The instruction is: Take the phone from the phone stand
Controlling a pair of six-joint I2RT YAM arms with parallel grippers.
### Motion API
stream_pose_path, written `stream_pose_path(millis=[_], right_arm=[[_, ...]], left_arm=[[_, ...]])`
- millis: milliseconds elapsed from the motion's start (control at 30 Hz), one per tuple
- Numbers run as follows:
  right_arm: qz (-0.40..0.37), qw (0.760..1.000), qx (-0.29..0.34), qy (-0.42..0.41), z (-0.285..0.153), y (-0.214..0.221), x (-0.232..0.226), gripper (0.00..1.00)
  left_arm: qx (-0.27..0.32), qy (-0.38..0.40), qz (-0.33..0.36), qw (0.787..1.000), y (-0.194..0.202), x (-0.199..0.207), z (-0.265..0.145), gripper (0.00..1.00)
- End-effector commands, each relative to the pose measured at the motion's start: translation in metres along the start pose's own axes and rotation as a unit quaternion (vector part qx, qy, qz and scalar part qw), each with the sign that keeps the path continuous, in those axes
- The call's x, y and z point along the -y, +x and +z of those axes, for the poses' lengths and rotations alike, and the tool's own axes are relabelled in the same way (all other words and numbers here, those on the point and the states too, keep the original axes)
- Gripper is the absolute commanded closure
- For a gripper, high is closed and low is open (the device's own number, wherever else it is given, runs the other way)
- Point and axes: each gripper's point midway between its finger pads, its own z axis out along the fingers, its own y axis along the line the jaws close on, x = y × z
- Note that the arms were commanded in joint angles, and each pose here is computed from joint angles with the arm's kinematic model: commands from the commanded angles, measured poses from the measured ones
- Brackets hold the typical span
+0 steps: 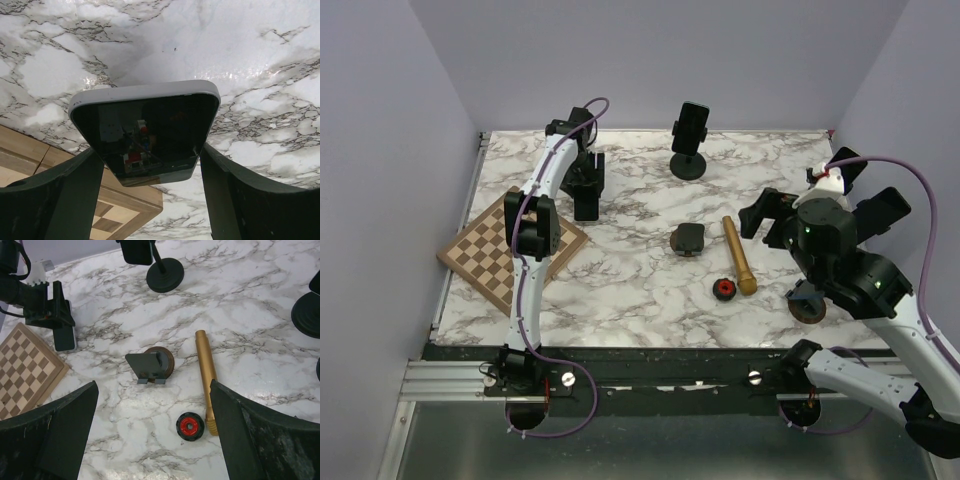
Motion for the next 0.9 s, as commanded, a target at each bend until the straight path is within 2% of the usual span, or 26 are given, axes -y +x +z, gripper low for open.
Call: stream_pose_path(millis=[0,67,200,233,267,433,600,667,867], right_arm=[[0.017,1.000,0.006,-0.009,-0.006,-0.008,-0.005,0.00],[0.019,1.000,0.004,-0.010,-0.006,-0.008,-0.005,0.00],[0.020,1.000,0.001,-0.009,-0.006,-0.006,-0.005,0.00],[0.020,1.000,0.000,-0.008,-0.005,-0.006,-0.005,0.00],[0.021,1.000,-0.001,-0.007,-0.005,-0.005,-0.005,0.00],[0.027,1.000,-0.011,-0.013,-0.001,0.000,-0.010,0.00],[0.009,0.999,-0.040,0.010,0.019,0.017,-0.013,0.00],[0.001,0.998,-0.052,0.021,0.030,0.022,-0.016,0.00],[0.007,0.998,-0.066,0.016,0.072,0.029,-0.049,0.00]], left_arm=[[0.020,0.021,0.007,1.000,-0.008,0.002,-0.030,0.31],[0.023,0.015,0.007,1.000,-0.008,-0.001,-0.033,0.21],[0.037,0.020,0.011,0.999,-0.012,0.001,-0.044,0.12],[0.039,0.026,0.013,0.999,-0.013,0.002,-0.047,0.05],[0.043,0.030,0.015,0.999,-0.015,0.004,-0.050,0.02],[0.053,0.041,0.006,0.998,-0.016,0.007,-0.065,0.01],[0.111,0.088,-0.015,0.990,-0.019,0.028,-0.128,0.01],[0.138,0.116,-0.019,0.983,-0.009,0.046,-0.158,0.01],[0.215,0.202,0.025,0.955,0.056,0.115,-0.227,0.01]])
